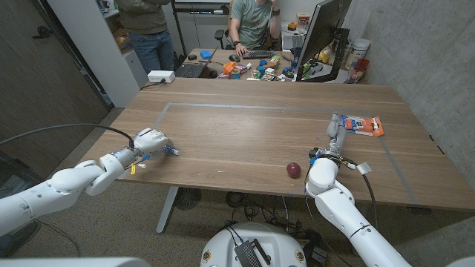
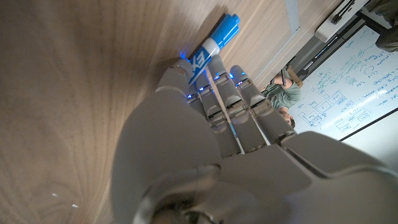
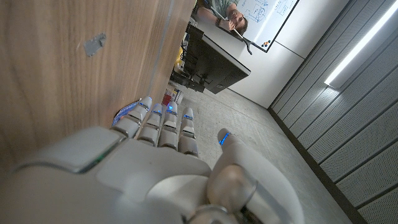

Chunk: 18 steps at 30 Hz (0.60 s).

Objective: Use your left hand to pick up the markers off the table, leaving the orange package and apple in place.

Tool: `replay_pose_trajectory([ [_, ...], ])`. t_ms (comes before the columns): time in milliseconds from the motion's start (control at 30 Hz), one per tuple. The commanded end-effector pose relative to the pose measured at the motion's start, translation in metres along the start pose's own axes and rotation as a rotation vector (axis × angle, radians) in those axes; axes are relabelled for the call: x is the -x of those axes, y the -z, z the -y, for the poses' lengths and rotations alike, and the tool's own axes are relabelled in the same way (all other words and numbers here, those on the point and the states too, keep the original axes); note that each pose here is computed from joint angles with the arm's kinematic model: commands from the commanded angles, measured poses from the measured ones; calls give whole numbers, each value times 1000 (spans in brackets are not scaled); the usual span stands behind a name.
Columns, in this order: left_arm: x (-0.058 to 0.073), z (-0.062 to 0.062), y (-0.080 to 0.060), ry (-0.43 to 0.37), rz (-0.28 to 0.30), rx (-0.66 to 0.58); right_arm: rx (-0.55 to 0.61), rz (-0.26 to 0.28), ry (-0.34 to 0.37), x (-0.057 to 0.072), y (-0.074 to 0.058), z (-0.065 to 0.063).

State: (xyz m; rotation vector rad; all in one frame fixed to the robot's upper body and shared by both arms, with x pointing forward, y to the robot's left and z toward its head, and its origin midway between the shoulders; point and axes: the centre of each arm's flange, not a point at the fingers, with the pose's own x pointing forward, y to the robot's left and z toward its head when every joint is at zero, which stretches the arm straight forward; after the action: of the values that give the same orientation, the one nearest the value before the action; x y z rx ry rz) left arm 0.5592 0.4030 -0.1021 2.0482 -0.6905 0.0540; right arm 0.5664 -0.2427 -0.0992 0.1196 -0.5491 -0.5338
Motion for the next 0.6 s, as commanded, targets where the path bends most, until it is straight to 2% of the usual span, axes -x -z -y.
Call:
replay_pose_trajectory([
  [33,4,-5,-1,0,-37,20,-8,1,-8,1,0,-1],
  [167,1,-16,6,-30,-57,19,-11,5,-7,1,-1,0],
  [433,-5,-58,25,-47,-129,31,-35,2,-5,1,0,2],
  [600,-5,-76,32,-55,-167,31,-47,3,-8,1,0,4],
])
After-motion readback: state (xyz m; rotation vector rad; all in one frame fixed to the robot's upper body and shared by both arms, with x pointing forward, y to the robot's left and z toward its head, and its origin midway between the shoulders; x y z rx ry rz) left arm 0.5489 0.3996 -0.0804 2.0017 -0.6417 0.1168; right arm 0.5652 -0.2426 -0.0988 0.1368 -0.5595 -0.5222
